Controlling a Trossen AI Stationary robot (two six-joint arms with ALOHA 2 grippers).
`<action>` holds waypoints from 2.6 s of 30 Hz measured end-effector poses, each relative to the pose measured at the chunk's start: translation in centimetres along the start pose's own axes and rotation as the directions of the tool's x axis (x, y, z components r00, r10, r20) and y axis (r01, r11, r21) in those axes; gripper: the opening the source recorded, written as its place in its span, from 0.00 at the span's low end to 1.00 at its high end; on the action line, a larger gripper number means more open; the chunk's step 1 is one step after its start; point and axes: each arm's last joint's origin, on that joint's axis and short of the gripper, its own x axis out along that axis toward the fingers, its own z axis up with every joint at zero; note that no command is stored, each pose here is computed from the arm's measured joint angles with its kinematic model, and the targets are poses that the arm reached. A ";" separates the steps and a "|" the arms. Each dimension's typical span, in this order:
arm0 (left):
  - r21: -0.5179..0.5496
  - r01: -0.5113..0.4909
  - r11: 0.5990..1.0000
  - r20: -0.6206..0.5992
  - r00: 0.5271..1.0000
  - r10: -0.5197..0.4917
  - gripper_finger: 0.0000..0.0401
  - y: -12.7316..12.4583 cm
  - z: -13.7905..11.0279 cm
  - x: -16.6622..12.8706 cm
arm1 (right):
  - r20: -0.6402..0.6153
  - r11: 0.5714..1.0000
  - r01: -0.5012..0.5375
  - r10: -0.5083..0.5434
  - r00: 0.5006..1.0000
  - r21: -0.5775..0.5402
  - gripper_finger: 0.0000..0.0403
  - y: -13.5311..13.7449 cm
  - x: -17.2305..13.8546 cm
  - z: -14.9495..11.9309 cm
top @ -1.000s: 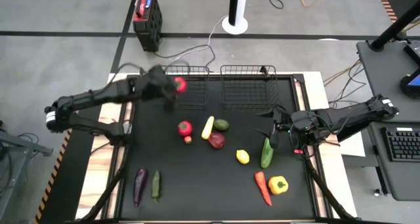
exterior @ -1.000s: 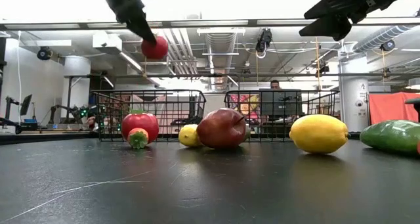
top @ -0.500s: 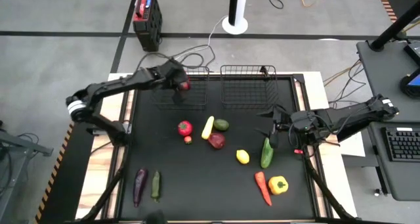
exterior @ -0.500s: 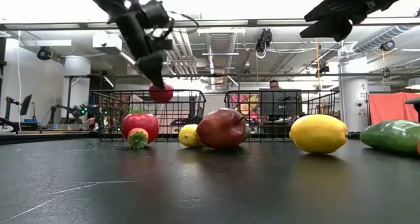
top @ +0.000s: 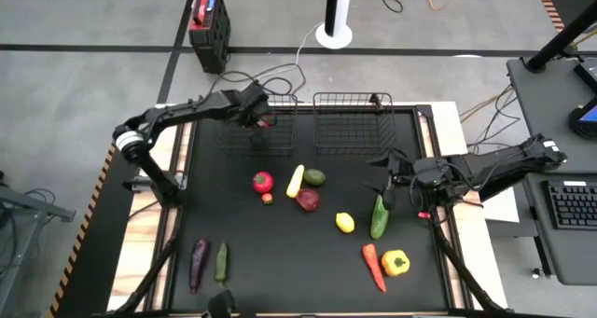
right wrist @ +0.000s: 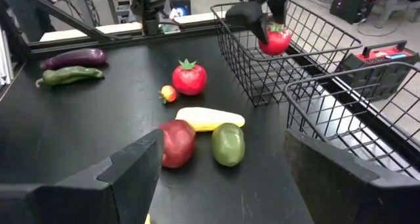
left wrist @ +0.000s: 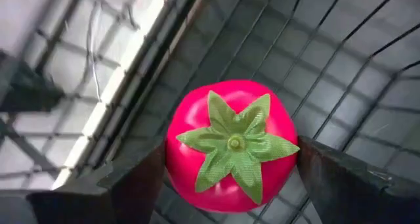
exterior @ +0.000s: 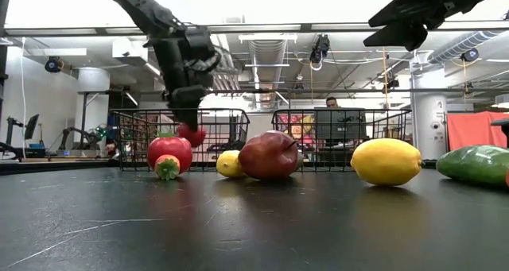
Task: Sort produce into baskets
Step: Put the bottom tomato into the left wire basket
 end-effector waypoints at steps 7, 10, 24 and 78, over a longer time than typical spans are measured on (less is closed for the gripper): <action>-0.017 0.002 1.000 -0.039 0.999 -0.002 0.77 0.2 0.6 1.0 | -0.001 1.000 0.001 -0.001 1.000 0.000 0.75 0.0 0.0 0.0; -0.018 0.001 1.000 -0.040 0.999 -0.002 0.77 0.2 0.7 1.1 | -0.002 1.000 0.001 -0.001 1.000 0.000 0.75 0.0 0.0 0.0; -0.043 -0.008 0.999 -0.066 0.998 0.005 0.77 0.6 -0.1 1.9 | -0.008 1.000 0.002 -0.002 1.000 -0.003 0.75 0.0 0.0 -0.1; 0.129 -0.054 0.990 0.095 0.995 0.041 0.84 0.3 -0.6 4.1 | -0.016 1.000 -0.007 0.007 1.000 -0.023 0.75 0.0 0.1 -0.4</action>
